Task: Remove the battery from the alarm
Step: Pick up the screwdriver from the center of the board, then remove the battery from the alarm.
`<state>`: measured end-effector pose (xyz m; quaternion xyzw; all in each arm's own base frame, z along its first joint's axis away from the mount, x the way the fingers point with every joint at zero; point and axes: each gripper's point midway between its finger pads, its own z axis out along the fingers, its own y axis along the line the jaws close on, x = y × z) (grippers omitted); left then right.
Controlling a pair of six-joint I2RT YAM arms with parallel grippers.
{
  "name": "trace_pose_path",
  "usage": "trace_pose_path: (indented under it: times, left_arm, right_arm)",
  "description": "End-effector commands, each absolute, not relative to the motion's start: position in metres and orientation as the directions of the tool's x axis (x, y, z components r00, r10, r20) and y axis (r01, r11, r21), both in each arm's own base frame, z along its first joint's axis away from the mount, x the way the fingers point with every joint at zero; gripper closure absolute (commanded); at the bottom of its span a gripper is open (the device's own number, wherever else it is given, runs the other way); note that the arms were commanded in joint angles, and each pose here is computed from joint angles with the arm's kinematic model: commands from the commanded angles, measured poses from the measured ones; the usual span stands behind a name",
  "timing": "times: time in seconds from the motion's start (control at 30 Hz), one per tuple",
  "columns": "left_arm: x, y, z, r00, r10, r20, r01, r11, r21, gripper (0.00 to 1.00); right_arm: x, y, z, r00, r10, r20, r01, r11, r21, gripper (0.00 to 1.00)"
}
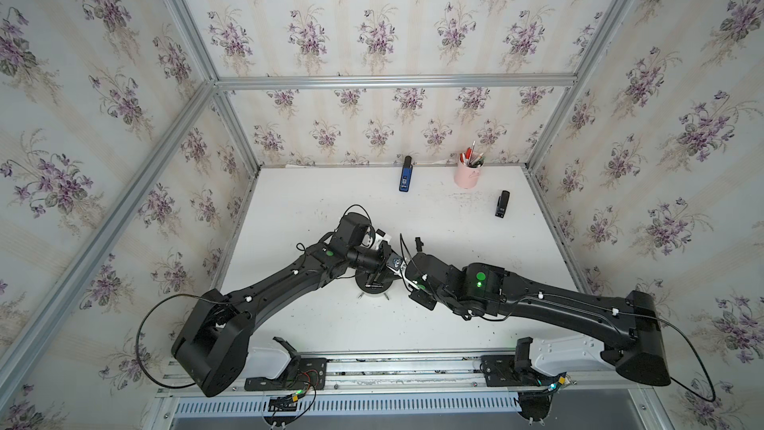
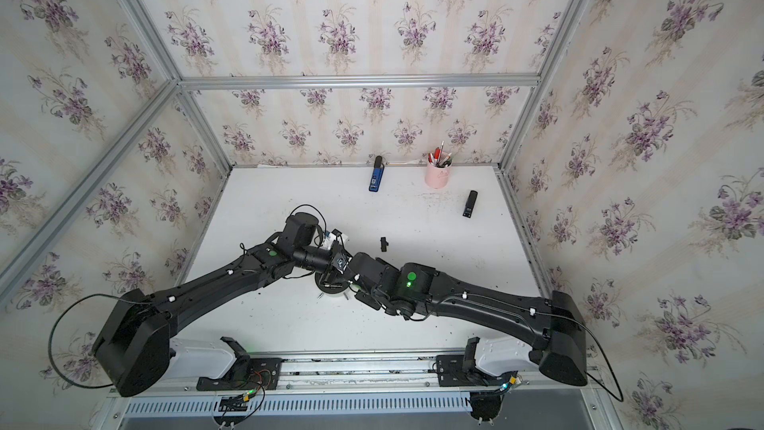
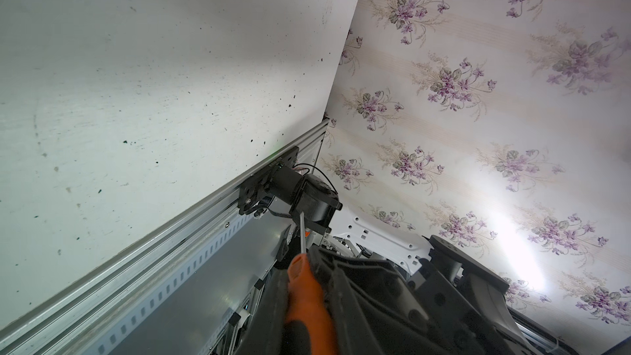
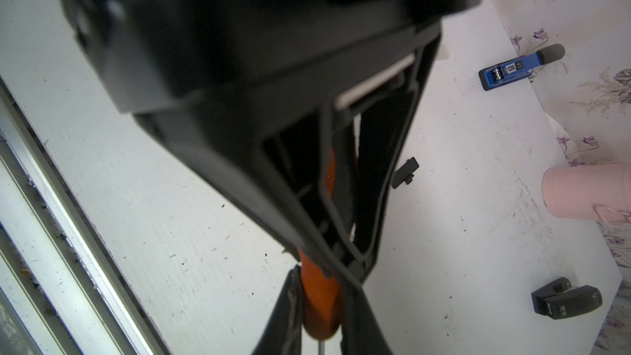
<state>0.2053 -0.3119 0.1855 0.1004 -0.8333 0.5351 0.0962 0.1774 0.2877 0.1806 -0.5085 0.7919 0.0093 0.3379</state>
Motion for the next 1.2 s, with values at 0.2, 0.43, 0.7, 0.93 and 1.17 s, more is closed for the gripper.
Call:
trace_pose_path:
  times: [0.2, 0.43, 0.7, 0.93, 1.17]
  left_arm:
    - [0.189, -0.290, 0.182, -0.980, -0.027, 0.197, -0.181, 0.528, -0.830, 1.00]
    - [0.204, -0.253, 0.192, -0.992, -0.128, 0.018, -0.089, 0.575, -0.813, 1.00]
    - [0.202, -0.178, 0.209, -0.971, -0.096, -0.218, 0.043, 0.830, -0.557, 1.00]
    - [0.200, -0.130, 0.208, -0.966, -0.110, -0.235, -0.011, 0.923, -0.385, 1.00]
    - [0.201, -0.121, 0.206, -0.964, -0.156, -0.213, -0.056, 0.909, -0.412, 1.00]
  right_arm:
    - [0.200, 0.289, 0.196, -0.290, -0.726, -0.623, -0.713, 0.598, -0.365, 0.52]
    - [0.203, 0.283, 0.221, -0.337, -0.616, -0.713, -0.687, 0.678, -0.261, 0.34]
    - [0.224, 0.255, 0.230, -0.558, -0.362, -0.747, -0.605, 0.794, 0.067, 0.20]
    - [0.215, 0.292, 0.148, -0.838, -0.263, -0.478, -0.470, 0.793, 0.388, 0.11]
    - [0.210, 0.324, 0.114, -0.904, -0.189, -0.384, -0.388, 0.738, 0.552, 0.03]
